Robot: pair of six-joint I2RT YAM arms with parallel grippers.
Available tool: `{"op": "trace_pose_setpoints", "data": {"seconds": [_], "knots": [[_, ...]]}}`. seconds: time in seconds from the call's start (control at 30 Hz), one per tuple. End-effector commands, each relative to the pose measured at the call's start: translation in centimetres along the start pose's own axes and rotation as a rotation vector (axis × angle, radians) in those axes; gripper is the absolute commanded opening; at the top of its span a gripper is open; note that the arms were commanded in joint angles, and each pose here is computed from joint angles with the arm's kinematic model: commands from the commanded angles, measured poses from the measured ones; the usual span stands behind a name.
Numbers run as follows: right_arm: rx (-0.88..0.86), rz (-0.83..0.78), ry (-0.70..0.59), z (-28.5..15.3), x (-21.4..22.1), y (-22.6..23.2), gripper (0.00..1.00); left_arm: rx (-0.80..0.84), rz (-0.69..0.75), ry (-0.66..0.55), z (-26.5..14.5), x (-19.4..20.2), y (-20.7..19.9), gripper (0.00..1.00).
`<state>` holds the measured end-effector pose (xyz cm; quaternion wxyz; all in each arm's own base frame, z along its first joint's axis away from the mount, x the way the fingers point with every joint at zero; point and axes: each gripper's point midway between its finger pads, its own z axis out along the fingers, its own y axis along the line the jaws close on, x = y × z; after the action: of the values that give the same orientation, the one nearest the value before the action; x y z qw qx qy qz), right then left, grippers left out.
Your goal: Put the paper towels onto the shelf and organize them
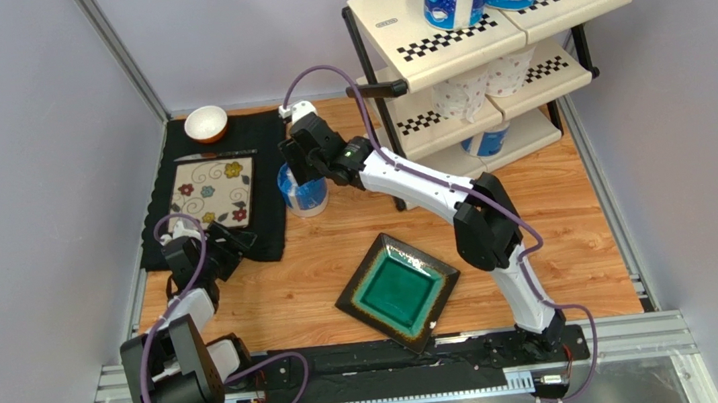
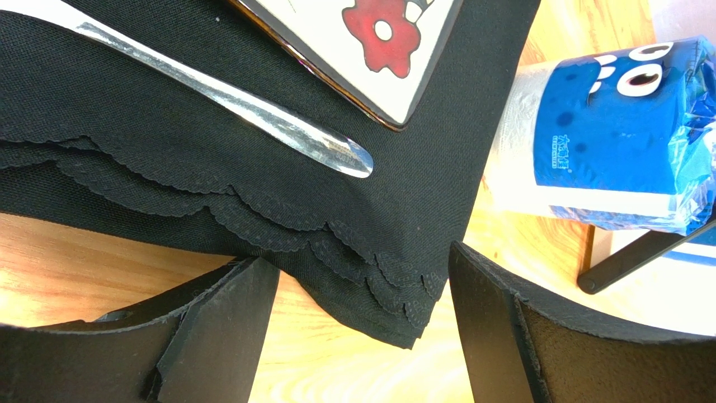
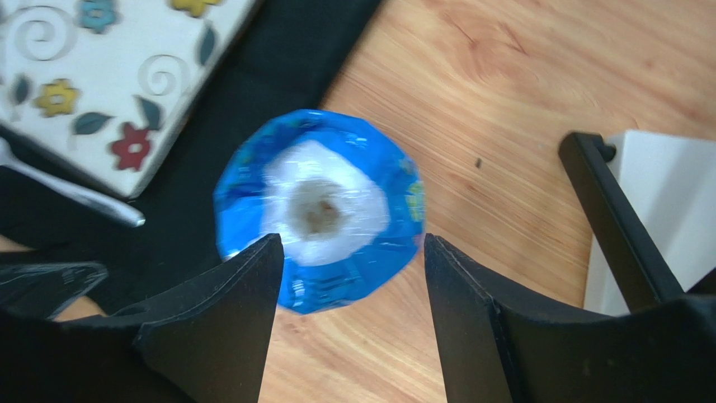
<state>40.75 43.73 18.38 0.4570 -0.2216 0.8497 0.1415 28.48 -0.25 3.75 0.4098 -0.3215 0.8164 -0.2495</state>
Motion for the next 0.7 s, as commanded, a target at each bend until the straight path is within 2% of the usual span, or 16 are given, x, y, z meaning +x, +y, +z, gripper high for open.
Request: {"op": "trace_pose_setpoints", "data": {"seconds": [0.0,0.27,0.67], "knots": [[-0.001,0.090,-0.005,0.8,-1.1,-1.5,0.66,-0.093,-0.078,0.127,-0.6,4.0,2.7,0.84],[0.018,0.099,0.022,2.3,-0.2,-3.4,0.66,-0.095,-0.080,0.122,-0.6,3.8,2.8,0.84],[-0.079,0.090,0.046,3.4,0.8,-1.7,0.66,-0.099,-0.084,0.125,-0.6,3.9,2.9,0.84]]}}
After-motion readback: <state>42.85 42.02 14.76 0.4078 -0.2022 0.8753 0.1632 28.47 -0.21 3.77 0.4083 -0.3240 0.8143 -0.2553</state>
